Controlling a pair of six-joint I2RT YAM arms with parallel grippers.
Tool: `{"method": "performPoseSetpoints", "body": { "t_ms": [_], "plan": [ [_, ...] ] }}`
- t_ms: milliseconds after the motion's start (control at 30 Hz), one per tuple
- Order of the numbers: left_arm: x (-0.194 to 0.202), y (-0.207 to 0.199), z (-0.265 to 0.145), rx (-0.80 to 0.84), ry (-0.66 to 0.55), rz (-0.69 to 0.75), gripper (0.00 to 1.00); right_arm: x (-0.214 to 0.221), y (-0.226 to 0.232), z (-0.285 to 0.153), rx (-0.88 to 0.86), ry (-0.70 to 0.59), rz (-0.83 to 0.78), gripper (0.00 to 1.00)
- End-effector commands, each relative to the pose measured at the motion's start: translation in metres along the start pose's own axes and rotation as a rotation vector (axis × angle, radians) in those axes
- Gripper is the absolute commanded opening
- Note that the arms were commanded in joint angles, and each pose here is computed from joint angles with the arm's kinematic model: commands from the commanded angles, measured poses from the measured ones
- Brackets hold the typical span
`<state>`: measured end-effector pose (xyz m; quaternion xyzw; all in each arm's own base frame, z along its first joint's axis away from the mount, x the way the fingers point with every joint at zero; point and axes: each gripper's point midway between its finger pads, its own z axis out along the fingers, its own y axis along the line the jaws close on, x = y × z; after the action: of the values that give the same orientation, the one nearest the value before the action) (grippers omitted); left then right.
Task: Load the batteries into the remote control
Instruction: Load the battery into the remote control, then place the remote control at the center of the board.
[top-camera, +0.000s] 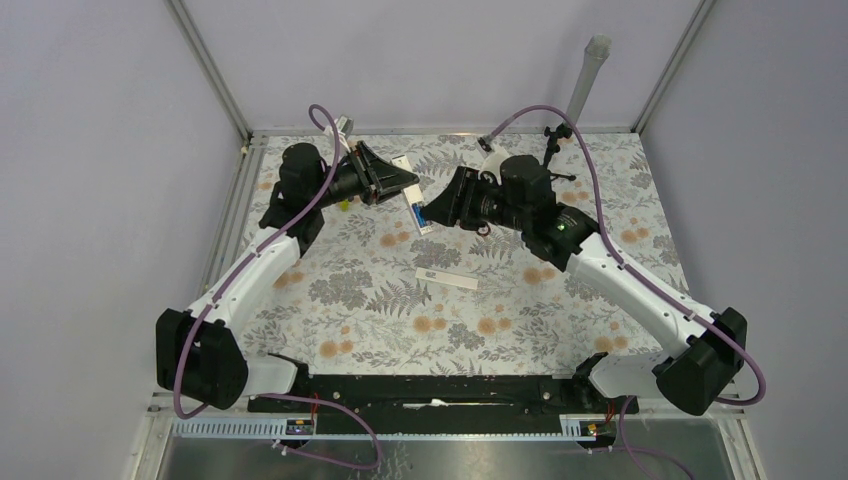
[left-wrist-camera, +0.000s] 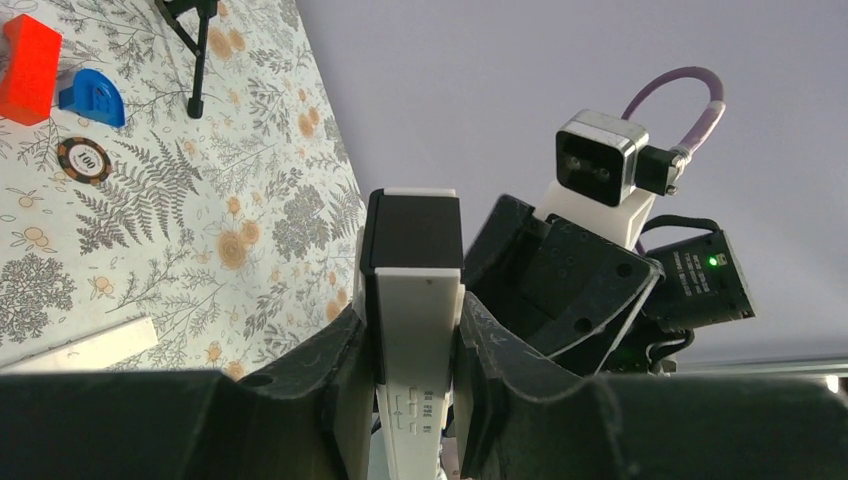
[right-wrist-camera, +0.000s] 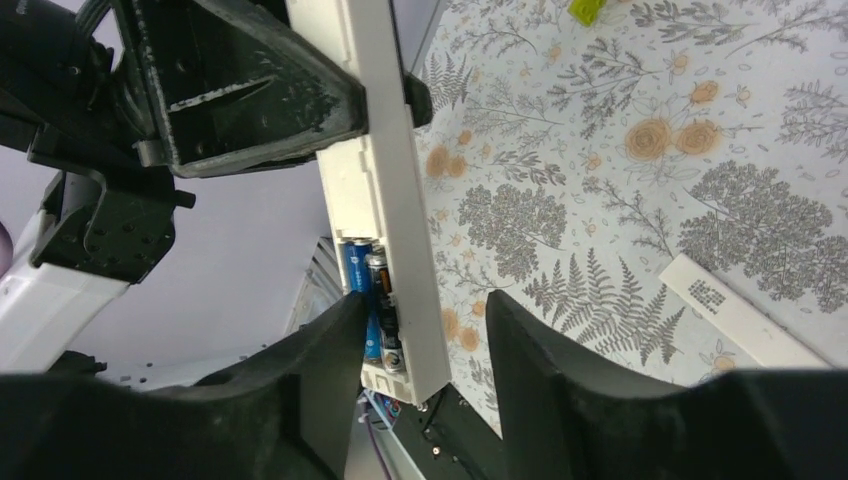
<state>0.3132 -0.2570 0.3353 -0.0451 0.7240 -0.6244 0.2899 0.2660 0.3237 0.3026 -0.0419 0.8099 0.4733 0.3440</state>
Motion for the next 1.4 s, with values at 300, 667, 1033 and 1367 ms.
{"method": "performPoseSetpoints", "body": {
  "t_ms": [300, 667, 1033, 1367],
  "plan": [
    [-0.011, -0.017, -0.009, -0.011, -0.062, 0.096, 0.18, -0.014, 0.021, -0.002, -0.055, -0.015, -0.175, 0.93],
    [-0.012, 0.006, -0.011, -0.143, -0.081, 0.037, 0.19, 0.008, 0.010, 0.034, 0.117, 0.073, -0.410, 0.77],
    [-0.009, 0.018, -0.015, -0.186, -0.083, 0.015, 0.25, 0.021, 0.003, 0.052, 0.135, 0.109, -0.475, 0.45],
    [-0.015, 0.029, -0.030, -0.247, -0.144, 0.017, 0.68, 0.021, -0.007, 0.051, 0.158, 0.106, -0.531, 0.23]
  ]
}}
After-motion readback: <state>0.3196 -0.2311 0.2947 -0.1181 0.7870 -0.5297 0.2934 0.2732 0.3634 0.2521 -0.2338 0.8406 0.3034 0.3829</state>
